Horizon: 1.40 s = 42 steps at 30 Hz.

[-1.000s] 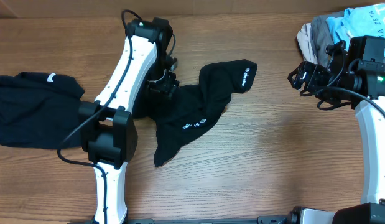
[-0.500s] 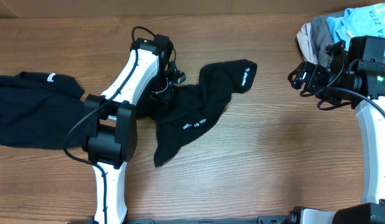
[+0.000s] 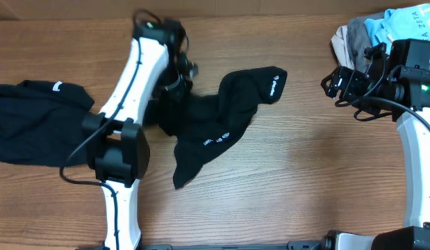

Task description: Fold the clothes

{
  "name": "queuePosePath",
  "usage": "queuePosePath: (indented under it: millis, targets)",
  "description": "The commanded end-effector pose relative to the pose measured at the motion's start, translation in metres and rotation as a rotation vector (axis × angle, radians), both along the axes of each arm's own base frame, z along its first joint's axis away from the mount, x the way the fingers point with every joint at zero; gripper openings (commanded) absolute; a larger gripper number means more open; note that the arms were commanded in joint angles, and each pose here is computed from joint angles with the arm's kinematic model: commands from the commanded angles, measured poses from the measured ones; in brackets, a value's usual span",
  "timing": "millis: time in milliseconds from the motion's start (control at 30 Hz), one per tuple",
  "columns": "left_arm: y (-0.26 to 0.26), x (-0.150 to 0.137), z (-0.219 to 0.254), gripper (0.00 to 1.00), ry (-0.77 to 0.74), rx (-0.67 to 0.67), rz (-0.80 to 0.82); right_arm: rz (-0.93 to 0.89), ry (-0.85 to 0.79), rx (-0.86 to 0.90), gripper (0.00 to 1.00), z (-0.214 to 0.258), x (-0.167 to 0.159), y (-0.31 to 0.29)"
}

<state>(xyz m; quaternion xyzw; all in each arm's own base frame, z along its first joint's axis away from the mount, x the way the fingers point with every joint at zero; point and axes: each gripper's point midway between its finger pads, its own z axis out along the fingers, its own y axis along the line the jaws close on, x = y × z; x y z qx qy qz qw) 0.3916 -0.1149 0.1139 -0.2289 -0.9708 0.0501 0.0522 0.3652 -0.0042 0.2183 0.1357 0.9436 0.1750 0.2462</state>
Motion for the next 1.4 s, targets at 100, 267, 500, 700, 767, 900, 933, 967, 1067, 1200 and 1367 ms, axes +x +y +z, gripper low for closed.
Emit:
queuePosePath:
  millis: [100,267,500,700,767,900,933,967,1067,1200,1367]
  targets:
    - [0.012,0.042,0.124,0.04,-0.371,-0.017,0.154,0.093,-0.065,0.077,0.92,0.018,0.002,0.019]
    - [0.012,0.046,0.191,0.04,-0.580,-0.079,0.163,0.150,-0.074,0.089,0.91,0.019,0.000,0.034]
    - [0.017,0.030,0.248,0.04,-0.739,-0.124,0.179,0.279,-0.081,0.055,0.91,0.017,-0.002,0.073]
    - [0.029,0.011,0.295,0.04,-0.880,-0.131,0.217,0.339,-0.097,0.044,0.92,0.016,0.000,0.096]
    - [0.031,0.003,0.306,0.04,-0.905,-0.142,0.222,0.346,-0.107,0.048,0.92,0.017,0.002,0.101]
    - [0.030,-0.010,0.309,0.04,-0.889,-0.162,0.219,0.360,-0.109,0.062,0.92,0.011,0.011,0.115]
    - [0.028,-0.011,0.306,0.04,-0.876,-0.166,0.215,0.368,-0.106,0.065,0.92,0.008,0.013,0.118]
    - [0.027,-0.011,0.304,0.04,-0.866,-0.168,0.213,0.371,-0.099,0.068,0.91,0.004,0.015,0.120]
    - [0.020,-0.010,0.297,0.04,-0.834,-0.198,0.198,0.369,-0.067,0.078,0.91,-0.007,0.019,0.125]
    - [0.015,-0.009,0.294,0.04,-0.816,-0.215,0.189,0.374,-0.042,0.095,0.91,-0.015,0.020,0.128]
    - [0.004,-0.008,0.301,0.04,-0.833,-0.271,0.166,0.389,-0.031,0.123,0.91,-0.017,0.018,0.133]
